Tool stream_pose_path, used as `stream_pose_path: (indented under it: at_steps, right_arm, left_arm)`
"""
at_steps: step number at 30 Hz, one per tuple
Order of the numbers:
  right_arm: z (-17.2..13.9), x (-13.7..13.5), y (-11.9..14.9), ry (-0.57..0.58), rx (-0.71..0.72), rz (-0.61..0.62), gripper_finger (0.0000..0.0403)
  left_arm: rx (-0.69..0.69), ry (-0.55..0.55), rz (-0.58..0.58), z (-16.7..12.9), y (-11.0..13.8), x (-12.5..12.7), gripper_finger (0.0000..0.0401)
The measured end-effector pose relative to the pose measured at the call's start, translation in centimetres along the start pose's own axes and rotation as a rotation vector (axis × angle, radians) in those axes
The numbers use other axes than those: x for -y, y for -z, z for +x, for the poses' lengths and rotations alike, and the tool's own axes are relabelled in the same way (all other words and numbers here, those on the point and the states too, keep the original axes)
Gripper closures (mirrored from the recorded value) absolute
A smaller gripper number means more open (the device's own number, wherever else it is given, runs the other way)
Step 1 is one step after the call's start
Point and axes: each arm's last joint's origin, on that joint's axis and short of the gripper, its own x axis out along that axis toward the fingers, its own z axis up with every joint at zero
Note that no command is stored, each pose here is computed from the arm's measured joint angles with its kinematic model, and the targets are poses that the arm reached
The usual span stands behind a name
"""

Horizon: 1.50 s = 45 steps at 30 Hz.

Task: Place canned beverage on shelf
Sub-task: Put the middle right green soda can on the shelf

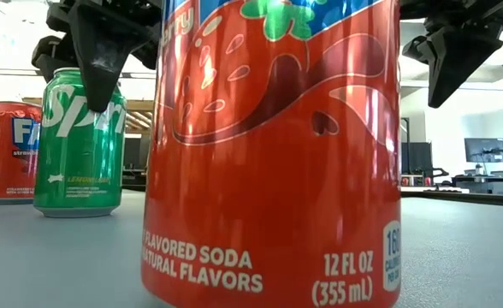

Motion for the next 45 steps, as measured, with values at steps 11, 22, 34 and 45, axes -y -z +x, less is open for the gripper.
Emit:
stream_pose_path:
  at_steps: [11, 22, 34, 45]
  right_arm:
    - [0.0, 0.0, 0.0, 0.000, 0.000, 0.001, 0.0403]
    - [0.0, 0.0, 0.0, 0.000, 0.000, 0.004, 0.0403]
    - [0.0, 0.0, 0.0, -0.008, -0.001, 0.005, 0.0403]
    - [0.0, -0.2, -0.2, -0.034, 0.017, 0.012, 0.0403]
  left_arm:
    - [0.013, 0.017, 0.036, 0.0, -0.1, 0.2, 0.0073]
    - [0.013, 0.022, 0.082, 0.0, -0.1, 0.2, 0.0111]
    - [0.044, 0.105, 0.257, -6.2, -1.9, 1.9, 0.0111]
    - [0.164, 0.018, 0.433, -15.5, -4.0, 0.0, 0.0111]
